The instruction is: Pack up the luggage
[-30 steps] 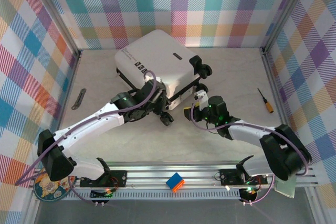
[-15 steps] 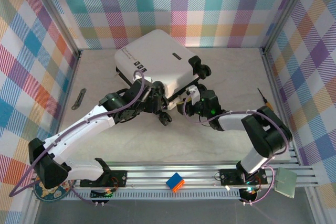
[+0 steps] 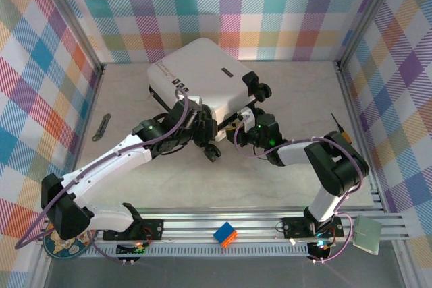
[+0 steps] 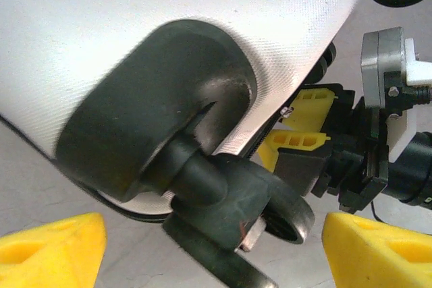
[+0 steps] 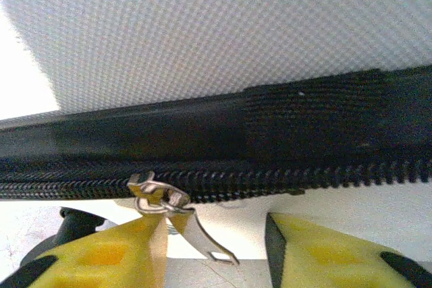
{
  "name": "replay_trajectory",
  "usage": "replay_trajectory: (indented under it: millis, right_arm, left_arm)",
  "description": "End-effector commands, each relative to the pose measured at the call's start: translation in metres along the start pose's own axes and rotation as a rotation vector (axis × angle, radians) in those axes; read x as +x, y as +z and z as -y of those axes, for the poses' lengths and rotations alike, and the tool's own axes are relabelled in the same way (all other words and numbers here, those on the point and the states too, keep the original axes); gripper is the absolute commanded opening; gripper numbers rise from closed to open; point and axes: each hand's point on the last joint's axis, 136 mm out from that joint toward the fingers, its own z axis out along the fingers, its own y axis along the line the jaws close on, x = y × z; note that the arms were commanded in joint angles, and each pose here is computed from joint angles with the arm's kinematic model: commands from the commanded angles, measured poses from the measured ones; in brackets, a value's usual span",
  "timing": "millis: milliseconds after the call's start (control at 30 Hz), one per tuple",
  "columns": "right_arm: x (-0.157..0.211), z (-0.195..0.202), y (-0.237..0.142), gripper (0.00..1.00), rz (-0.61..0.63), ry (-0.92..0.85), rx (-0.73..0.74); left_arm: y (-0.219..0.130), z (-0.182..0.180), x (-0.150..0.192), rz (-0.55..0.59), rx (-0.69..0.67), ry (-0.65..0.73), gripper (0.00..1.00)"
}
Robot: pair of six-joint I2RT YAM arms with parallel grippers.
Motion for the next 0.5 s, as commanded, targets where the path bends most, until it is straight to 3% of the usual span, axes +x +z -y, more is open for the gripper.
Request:
replay_trajectory:
  millis: [0,233,467]
  right_arm:
    - [-0.029,-0.008,-0.004,0.36,0.082,-0.066,-0.029]
    - [-0.026,-0.009,-0.007,0.10,0.078,-0.075,-0.032]
    - [-0.021,-0.009,-0.012,0.03,0.067,-0.068,-0.022]
  left_arm:
    - [0.005,0.015,-0.002,-0.001,0.039,-0.022,0.83]
    - [0.014,0.013,0.002,-0.003,0.007,-0.045,0.86]
    - [0.023,0.020,0.003,-0.008,0.015,-0.060,0.87]
